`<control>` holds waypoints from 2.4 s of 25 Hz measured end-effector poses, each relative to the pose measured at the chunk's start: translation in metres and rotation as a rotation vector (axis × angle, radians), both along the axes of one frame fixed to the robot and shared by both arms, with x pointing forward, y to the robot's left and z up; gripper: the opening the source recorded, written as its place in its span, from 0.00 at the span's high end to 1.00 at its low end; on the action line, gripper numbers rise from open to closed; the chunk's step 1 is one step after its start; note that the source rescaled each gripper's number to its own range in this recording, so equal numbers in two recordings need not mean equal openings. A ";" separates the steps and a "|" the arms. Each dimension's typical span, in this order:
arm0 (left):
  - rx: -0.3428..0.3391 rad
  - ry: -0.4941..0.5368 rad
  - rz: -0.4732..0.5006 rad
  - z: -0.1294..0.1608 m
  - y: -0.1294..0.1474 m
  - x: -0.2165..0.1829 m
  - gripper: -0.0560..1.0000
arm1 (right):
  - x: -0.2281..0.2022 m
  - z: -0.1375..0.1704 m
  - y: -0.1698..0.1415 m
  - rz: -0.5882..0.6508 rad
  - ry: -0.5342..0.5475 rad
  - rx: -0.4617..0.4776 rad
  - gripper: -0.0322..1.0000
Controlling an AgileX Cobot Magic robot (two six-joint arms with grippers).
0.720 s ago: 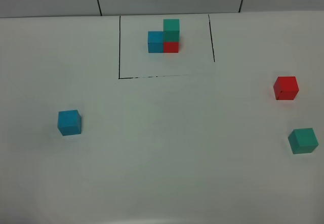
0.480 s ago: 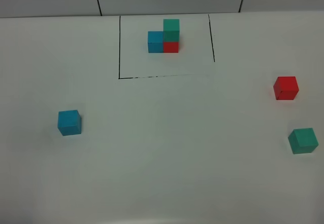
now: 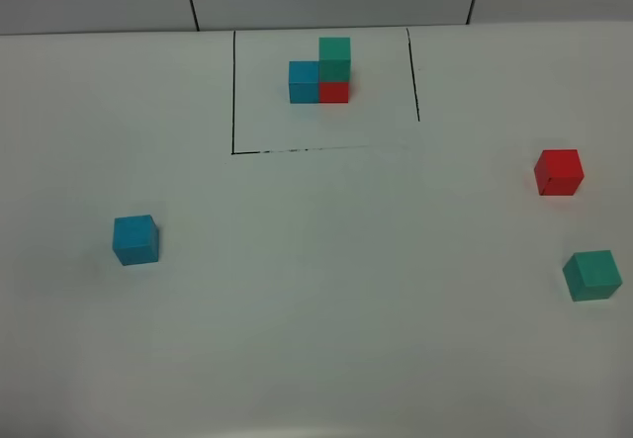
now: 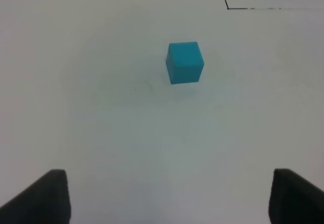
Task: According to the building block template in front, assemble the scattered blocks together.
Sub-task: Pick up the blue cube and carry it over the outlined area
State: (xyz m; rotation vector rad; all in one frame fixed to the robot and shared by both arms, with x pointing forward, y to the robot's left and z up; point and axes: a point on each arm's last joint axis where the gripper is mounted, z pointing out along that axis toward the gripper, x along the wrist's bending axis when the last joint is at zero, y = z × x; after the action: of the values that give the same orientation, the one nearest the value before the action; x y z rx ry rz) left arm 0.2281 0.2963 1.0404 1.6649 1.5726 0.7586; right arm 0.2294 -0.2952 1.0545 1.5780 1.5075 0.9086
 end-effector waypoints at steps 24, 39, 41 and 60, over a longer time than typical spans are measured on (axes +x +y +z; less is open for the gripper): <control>-0.037 0.508 0.021 0.034 -0.012 0.188 0.11 | 0.000 0.000 0.000 -0.001 0.000 0.003 0.04; 0.054 0.863 0.026 -0.036 -0.064 0.309 0.11 | 0.000 0.000 0.000 -0.001 0.000 0.003 0.06; 0.060 0.864 0.035 -0.038 -0.064 0.310 0.11 | 0.000 0.000 0.000 -0.001 0.000 0.003 0.07; 0.055 0.902 0.070 -0.108 -0.067 0.326 0.11 | 0.000 0.000 0.000 -0.001 0.000 0.004 0.11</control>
State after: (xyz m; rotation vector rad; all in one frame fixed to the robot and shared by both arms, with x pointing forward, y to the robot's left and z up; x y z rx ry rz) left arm 0.5542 0.2295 0.9321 2.1496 2.2130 0.0347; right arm 0.2294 -0.2951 1.0545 1.5808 1.5060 0.9115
